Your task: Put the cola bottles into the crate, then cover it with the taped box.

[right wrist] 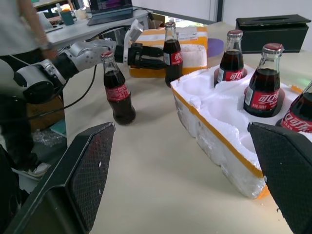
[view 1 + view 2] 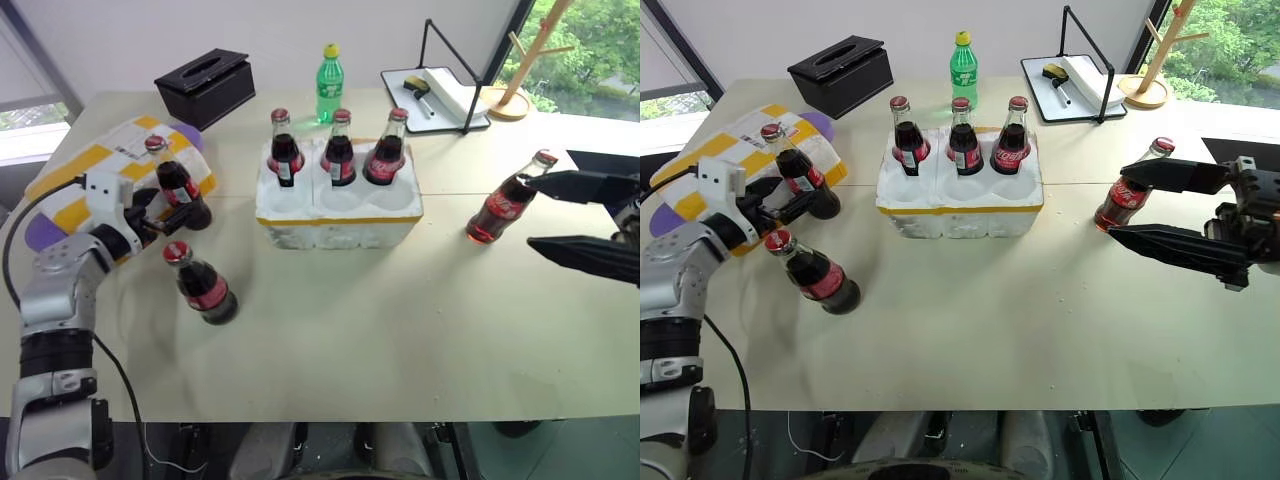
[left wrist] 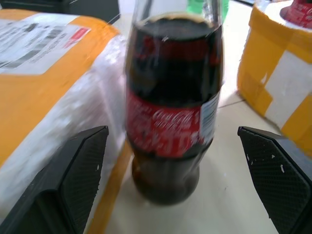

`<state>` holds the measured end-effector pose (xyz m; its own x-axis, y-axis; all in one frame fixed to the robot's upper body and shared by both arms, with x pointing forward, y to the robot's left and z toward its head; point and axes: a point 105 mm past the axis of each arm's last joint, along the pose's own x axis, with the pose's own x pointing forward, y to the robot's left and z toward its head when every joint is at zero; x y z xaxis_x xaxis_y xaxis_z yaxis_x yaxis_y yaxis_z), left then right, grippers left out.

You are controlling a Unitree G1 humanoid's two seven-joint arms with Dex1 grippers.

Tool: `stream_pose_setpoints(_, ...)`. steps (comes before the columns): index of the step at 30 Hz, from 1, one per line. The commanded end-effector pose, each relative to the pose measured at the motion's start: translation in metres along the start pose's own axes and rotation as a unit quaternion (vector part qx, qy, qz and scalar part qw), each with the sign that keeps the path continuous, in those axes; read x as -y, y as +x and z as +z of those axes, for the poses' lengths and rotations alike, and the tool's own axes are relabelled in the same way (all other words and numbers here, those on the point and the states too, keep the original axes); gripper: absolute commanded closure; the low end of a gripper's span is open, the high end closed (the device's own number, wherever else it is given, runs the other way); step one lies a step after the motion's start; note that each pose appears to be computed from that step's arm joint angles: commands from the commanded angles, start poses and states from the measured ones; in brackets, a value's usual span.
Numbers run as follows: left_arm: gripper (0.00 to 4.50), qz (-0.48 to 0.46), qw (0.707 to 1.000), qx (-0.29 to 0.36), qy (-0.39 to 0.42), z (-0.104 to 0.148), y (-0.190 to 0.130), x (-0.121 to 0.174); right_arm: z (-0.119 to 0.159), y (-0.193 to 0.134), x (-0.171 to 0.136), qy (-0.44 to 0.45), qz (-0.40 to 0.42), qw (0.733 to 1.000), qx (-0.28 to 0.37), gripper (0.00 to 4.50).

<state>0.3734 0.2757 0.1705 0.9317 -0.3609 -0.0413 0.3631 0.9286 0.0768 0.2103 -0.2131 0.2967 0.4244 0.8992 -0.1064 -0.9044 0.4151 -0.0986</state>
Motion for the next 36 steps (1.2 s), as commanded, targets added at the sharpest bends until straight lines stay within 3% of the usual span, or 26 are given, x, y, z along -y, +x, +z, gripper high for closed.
stream_pose_setpoints(1,0.05,0.003,1.000,0.022,0.021,0.016,0.010,-0.002,0.008,0.004,-0.005,-0.022,0.011,1.000,0.015,0.00)
stream_pose_setpoints(12,0.05,-0.009,0.999,0.022,0.025,0.019,0.026,-0.004,0.008,0.011,-0.003,-0.022,0.008,1.000,0.019,0.00)
stream_pose_setpoints(16,1.77,-0.025,0.999,0.020,0.024,0.017,0.026,0.000,0.006,0.013,-0.003,-0.021,0.007,1.000,0.018,0.00)
stream_pose_setpoints(23,1.82,-0.054,0.998,0.008,0.029,0.026,0.016,0.000,0.004,0.017,0.000,-0.020,0.004,1.000,0.016,0.00)
stream_pose_setpoints(27,1.82,-0.124,0.991,0.003,0.039,0.051,-0.002,0.007,0.003,0.018,0.001,-0.020,0.003,1.000,0.013,0.00)
stream_pose_setpoints(36,1.82,-0.297,0.951,0.003,0.084,0.145,-0.028,0.033,-0.001,0.017,0.004,-0.014,-0.002,1.000,0.013,0.00)
